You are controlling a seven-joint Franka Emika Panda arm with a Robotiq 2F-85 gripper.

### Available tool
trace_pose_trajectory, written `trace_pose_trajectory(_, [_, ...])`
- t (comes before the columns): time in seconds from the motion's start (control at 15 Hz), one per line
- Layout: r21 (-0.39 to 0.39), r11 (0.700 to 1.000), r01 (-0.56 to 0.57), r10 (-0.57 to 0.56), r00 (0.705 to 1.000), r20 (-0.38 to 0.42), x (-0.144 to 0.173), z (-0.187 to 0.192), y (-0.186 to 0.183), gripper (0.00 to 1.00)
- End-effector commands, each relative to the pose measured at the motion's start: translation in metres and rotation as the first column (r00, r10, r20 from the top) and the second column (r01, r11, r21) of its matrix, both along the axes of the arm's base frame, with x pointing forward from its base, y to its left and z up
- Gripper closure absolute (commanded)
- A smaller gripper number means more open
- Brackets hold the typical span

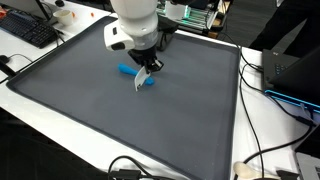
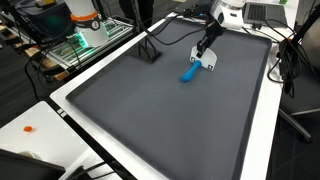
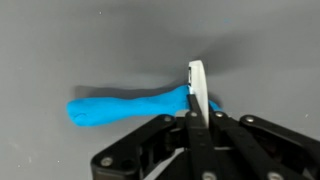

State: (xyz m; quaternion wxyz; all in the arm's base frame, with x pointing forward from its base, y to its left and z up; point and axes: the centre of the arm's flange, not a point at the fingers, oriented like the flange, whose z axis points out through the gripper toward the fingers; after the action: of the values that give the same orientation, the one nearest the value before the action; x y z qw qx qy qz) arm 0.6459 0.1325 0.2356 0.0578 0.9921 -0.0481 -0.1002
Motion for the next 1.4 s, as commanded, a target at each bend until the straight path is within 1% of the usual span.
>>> trace_pose_trajectory(0.0, [0.006, 1.000, 0.015, -0.015, 0.997, -0.070, -0.018, -0.012, -0.009, 0.99])
trace_pose_trajectory(0.6, [0.012, 1.000, 0.007, -0.006, 0.999, -0.037, -0.020, 0.012, -0.011, 0.99])
trace_pose_trajectory(1.0, [0.036, 0.999, 0.000, -0.001, 1.000, 0.023, -0.015, 0.035, -0.014, 0.99])
trace_pose_trajectory(1.33, [0.038, 0.999, -0.005, 0.004, 0.999, 0.044, -0.010, 0.049, -0.023, 0.99])
